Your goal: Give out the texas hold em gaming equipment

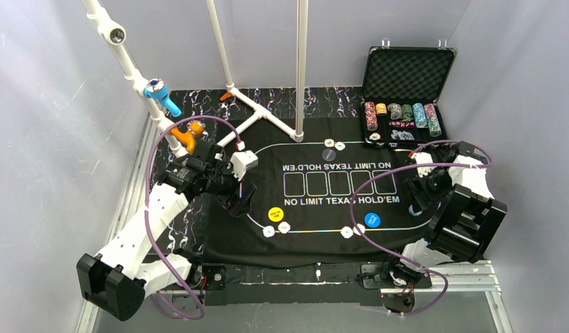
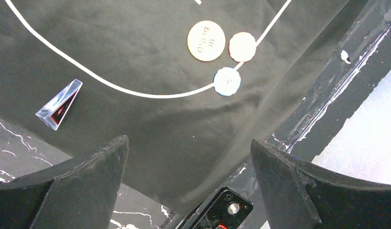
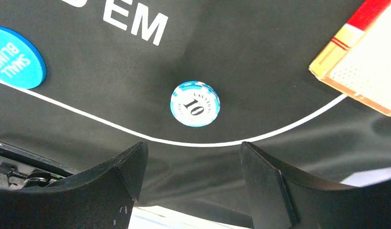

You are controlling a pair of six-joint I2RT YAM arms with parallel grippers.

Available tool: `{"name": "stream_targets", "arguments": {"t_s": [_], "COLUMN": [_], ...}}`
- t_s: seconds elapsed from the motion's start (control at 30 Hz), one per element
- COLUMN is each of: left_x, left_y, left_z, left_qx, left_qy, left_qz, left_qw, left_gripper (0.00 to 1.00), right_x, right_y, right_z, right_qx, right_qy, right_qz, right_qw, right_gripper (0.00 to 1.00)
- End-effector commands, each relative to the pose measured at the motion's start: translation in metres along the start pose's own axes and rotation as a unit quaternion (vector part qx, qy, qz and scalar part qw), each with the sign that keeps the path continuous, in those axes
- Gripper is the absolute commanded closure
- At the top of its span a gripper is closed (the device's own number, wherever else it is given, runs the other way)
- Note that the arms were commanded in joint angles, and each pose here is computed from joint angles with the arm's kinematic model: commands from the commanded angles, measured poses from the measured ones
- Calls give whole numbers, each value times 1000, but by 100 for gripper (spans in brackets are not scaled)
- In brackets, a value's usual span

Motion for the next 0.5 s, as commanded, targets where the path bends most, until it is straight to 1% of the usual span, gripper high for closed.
{"name": "stream_targets", "arguments": {"t_s": [0.0,0.2,0.47], "left_x": [-5,-6,-6], "left_y": [-2,-2,-3], "left_z": [-3,-4,-4], "left_qx": [3,3,2], "left_qy": [4,2,4], "left_qz": [-6,-5,-6], "left_qw": [1000,1000,1000], "left_gripper": [1,1,1], "right_x": [12,18,33], "right_y": [2,0,-2], "right_z": [-2,-1,-9], "right_qx": [-26,-21,-17], "right_qy": [-24,-35,-25], "right_qz": [-14,-26,-21], "right_qw": [999,999,999], "right_gripper": [20,25,29]}}
Point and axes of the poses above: each gripper's point midway between its finger pads, its own x axis out along the fingers, its own z axis along the line the jaws close on, y = z × x, the point moved 8 cm from there along -x, back along the fingers, and after that the axes turned 9 degrees about x, right-handed, at the moved point
